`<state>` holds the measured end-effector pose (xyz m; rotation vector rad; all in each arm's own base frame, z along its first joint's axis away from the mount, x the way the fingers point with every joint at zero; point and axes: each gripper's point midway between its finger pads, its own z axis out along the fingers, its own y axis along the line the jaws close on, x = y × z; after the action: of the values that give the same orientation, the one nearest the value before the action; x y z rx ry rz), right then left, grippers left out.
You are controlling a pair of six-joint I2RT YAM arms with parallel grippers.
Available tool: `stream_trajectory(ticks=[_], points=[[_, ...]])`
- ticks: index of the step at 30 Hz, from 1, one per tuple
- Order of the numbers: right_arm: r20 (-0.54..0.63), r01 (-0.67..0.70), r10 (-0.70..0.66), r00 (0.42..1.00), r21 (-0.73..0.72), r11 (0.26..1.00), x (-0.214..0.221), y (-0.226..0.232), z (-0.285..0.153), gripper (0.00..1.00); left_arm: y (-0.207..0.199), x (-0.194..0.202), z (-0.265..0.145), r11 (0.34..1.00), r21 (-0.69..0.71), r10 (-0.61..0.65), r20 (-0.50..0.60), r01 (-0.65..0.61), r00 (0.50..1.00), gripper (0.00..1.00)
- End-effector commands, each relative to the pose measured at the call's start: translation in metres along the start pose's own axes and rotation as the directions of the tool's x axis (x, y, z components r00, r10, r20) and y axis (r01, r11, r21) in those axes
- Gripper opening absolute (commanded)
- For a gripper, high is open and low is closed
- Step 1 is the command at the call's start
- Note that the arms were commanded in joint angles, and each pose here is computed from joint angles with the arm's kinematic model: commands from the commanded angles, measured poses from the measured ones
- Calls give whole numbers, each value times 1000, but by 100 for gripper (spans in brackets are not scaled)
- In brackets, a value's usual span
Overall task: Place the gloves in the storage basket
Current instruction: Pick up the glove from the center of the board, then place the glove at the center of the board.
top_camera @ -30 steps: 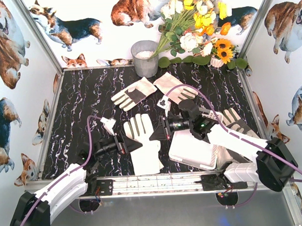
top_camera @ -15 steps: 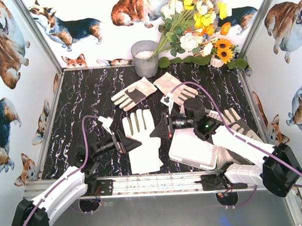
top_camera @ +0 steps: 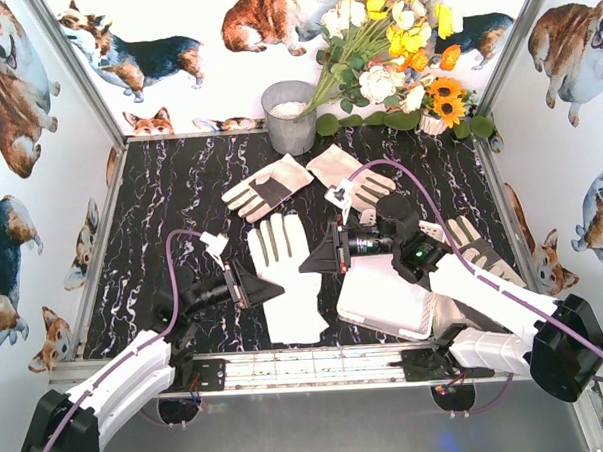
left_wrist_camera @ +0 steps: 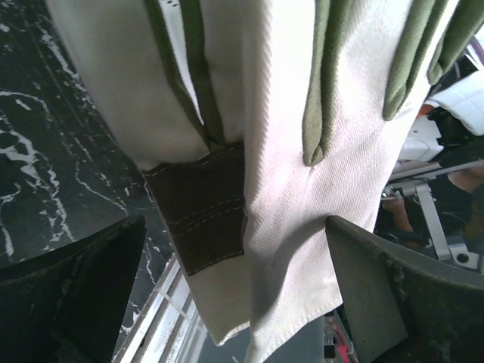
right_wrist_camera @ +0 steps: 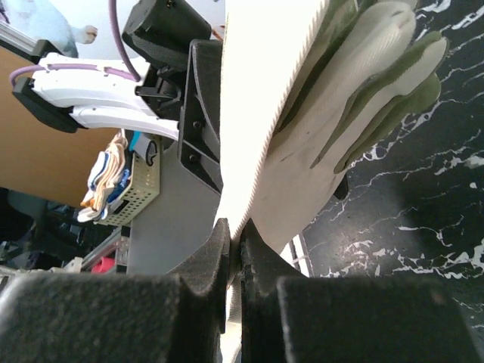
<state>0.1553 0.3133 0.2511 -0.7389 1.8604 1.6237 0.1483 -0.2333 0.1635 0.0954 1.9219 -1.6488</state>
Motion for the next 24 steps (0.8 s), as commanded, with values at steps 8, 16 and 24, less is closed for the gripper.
stream_trajectory(ticks=[8,16,24], points=[[68,81,-79,995,-26,996,-20,8,2,0,-38,-11,-1,989,131,67,23,-69,998,100],[39,57,-60,997,79,995,-8,-25,5,0,-31,-18,-4,993,92,59,91,-68,994,84],[33,56,-61,998,142,988,-6,-35,3,0,-12,-19,-6,999,5,41,122,-42,992,61]])
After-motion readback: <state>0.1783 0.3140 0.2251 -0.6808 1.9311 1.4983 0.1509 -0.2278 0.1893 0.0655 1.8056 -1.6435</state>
